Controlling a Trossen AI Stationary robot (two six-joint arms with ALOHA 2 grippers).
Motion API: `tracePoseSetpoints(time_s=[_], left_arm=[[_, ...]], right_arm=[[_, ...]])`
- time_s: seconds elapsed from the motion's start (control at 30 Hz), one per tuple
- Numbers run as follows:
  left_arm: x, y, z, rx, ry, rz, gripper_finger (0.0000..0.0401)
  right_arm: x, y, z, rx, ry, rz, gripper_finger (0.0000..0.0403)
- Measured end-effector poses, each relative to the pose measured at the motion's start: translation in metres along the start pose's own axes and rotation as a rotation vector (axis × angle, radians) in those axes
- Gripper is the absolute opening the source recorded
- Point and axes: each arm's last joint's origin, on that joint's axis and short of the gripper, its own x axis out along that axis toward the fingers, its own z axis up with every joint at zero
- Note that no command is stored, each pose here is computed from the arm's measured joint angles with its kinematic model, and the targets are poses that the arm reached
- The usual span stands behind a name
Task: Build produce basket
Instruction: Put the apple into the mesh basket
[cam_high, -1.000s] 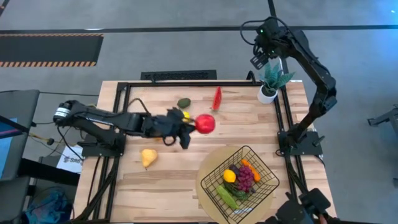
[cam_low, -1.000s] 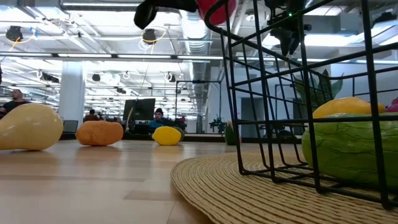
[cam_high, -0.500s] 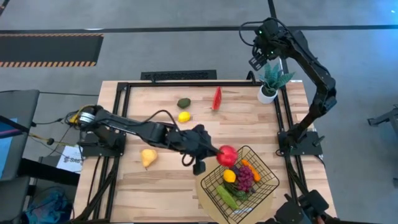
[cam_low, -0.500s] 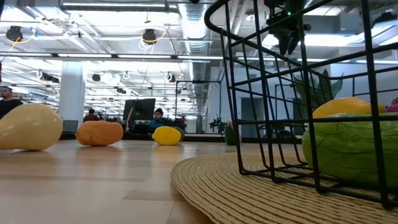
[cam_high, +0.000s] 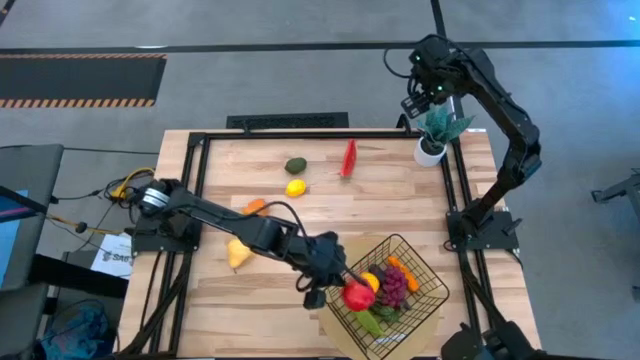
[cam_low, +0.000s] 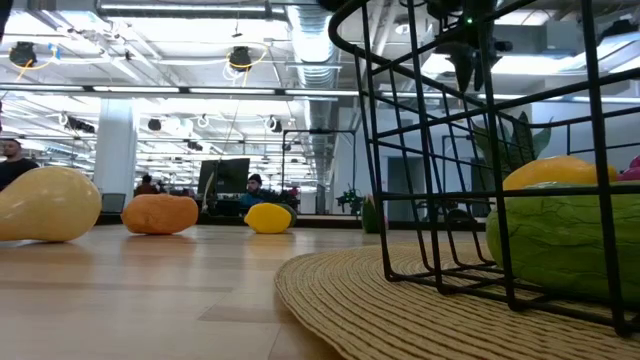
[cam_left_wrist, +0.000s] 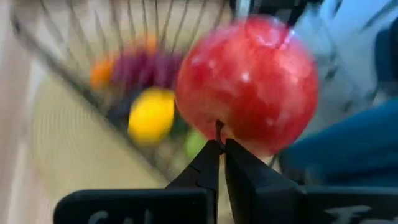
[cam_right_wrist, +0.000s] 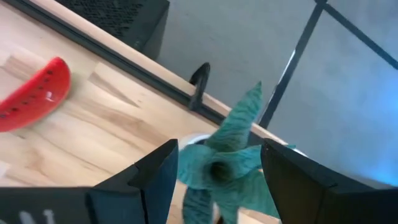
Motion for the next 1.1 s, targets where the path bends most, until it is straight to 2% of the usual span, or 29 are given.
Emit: tracePoseSetpoints(time_s=[0.43,0.5,0.73,1.1], left_arm=[[0.043,0.003,-0.022,0.083,0.128,-0.014,0.0000],[0.047,0.002,-0.019,0.101,0.094,-0.038,0.0000],[0.052,0.002,-0.022,0.137,0.103,-0.049,0.0000],[0.052,0.005,-0.022,0.172,0.106,-0.002,0.0000]], right_arm=[[-0.009,0.025,-0.002,0.007,-0.029,0.042,0.0248],[-0.009,0.026,-0.002,0.006,-0.031,0.043,0.0248],[-0.009,0.026,-0.002,0.009,-0.032,0.041,0.0248],[-0.009,0.026,-0.002,0.008,-0.033,0.041,0.0248]])
